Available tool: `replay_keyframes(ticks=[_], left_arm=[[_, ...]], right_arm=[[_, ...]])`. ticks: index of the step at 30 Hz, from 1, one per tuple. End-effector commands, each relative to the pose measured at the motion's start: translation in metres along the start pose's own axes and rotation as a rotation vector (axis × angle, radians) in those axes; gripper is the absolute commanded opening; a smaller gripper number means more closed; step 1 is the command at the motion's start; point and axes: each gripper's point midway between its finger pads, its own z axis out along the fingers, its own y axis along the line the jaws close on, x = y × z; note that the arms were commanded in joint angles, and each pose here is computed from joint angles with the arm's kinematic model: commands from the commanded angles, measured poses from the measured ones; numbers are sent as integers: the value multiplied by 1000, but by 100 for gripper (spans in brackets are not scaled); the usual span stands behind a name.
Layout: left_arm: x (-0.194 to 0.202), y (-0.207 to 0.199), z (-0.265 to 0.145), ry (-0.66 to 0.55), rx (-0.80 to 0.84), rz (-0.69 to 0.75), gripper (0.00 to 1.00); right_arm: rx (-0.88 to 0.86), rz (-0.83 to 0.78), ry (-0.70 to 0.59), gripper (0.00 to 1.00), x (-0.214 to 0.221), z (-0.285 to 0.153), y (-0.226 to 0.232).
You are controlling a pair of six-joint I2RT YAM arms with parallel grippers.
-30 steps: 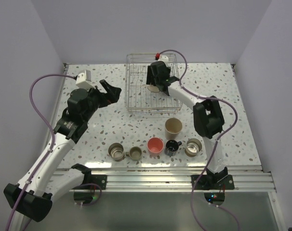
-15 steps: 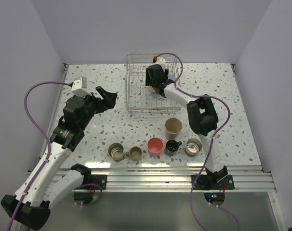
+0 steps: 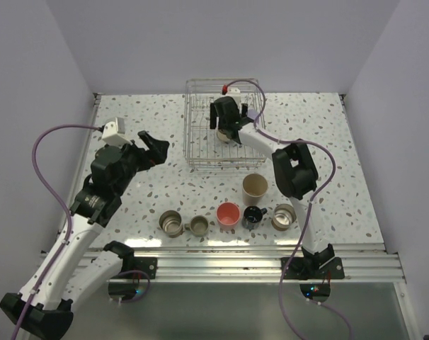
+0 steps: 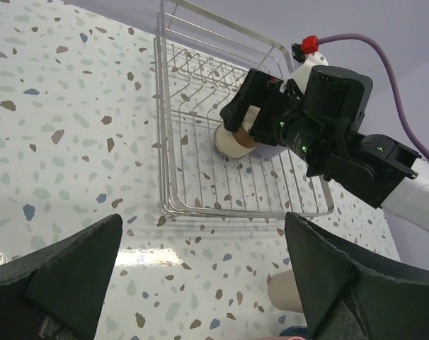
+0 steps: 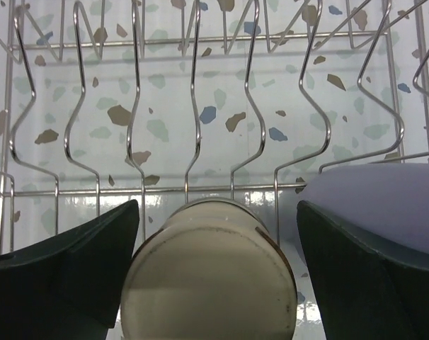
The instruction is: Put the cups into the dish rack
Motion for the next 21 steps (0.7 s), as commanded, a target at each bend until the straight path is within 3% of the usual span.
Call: replay_keyframes(ticks=[1, 13, 21], left_arm=[[-2, 4, -2, -16, -12, 11, 100], [-8, 5, -15, -33, -13, 8, 100], [6, 17, -23, 41, -70, 27, 99]], right_arm=[[-10, 1, 11, 97, -6, -6, 6], [-90, 40, -76, 98, -65, -41, 25], [-138, 50, -128, 99, -112, -84, 23]])
